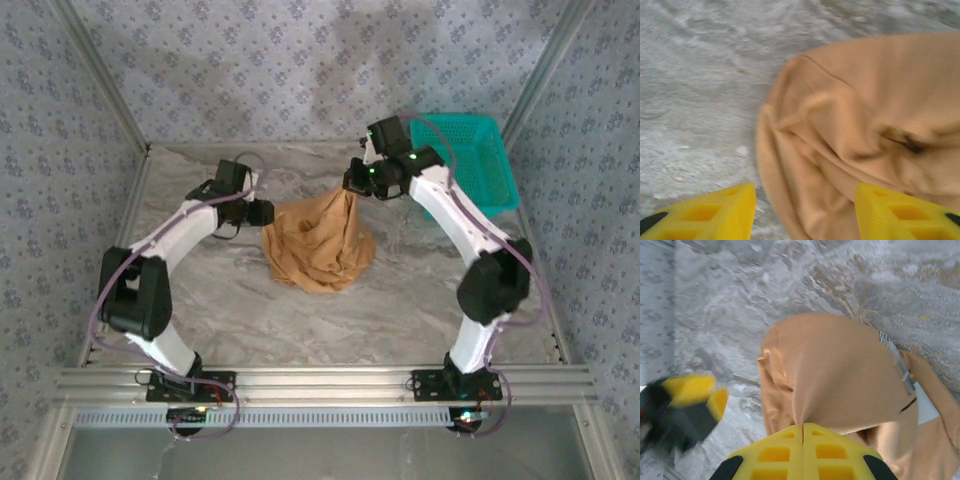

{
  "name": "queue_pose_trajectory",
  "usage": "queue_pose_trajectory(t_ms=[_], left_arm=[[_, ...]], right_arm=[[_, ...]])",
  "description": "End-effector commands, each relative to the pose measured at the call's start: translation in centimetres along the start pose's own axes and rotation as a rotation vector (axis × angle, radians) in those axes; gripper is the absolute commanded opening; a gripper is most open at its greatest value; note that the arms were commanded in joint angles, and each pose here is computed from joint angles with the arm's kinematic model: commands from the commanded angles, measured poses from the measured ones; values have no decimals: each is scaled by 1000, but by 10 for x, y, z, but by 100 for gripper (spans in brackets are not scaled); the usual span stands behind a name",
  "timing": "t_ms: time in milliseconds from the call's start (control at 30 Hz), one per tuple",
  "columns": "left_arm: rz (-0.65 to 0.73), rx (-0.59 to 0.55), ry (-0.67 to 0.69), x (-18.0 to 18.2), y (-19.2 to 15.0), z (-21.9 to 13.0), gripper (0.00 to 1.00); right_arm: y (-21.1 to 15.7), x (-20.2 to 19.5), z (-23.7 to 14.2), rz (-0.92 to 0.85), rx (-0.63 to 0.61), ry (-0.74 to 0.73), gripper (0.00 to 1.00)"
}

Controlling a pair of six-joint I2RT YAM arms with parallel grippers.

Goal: Fold the inside-out t-shirt

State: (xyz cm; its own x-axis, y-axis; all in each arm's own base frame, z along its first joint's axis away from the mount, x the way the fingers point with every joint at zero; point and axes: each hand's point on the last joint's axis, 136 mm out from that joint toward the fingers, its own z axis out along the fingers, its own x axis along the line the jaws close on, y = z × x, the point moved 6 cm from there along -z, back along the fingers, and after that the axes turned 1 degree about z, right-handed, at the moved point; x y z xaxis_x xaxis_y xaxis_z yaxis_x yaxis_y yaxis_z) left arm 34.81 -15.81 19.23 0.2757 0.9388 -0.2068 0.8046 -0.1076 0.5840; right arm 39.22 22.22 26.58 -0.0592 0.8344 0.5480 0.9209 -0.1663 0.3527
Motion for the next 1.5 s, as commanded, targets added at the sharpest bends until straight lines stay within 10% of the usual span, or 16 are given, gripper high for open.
queue_pose_trajectory(t_ms=[0, 200, 667, 733, 900, 1133, 1467], left_arm=[[243, -203, -78, -54, 4, -31, 62], [257, -303, -292, -117, -14, -21, 73], [127, -362, -254, -150, 12, 53, 89], [132, -365, -235, -148, 14, 57, 74], [132, -362, -206, -137, 26, 25, 0], [169, -342, -211, -131, 27, -22, 12], [77, -353, -362, -132, 26, -39, 0]], right_arm=[[6, 14, -8, 16, 7, 40, 0], [5, 13, -6, 21, 4, 44, 0], [-6, 24, -44, 31, -53, 89, 0], [-10, 24, -47, 32, -41, 89, 0], [-8, 2, -51, 53, -44, 46, 0], [5, -23, -37, 106, -43, 9, 0], [20, -30, -18, 52, -10, -54, 0]])
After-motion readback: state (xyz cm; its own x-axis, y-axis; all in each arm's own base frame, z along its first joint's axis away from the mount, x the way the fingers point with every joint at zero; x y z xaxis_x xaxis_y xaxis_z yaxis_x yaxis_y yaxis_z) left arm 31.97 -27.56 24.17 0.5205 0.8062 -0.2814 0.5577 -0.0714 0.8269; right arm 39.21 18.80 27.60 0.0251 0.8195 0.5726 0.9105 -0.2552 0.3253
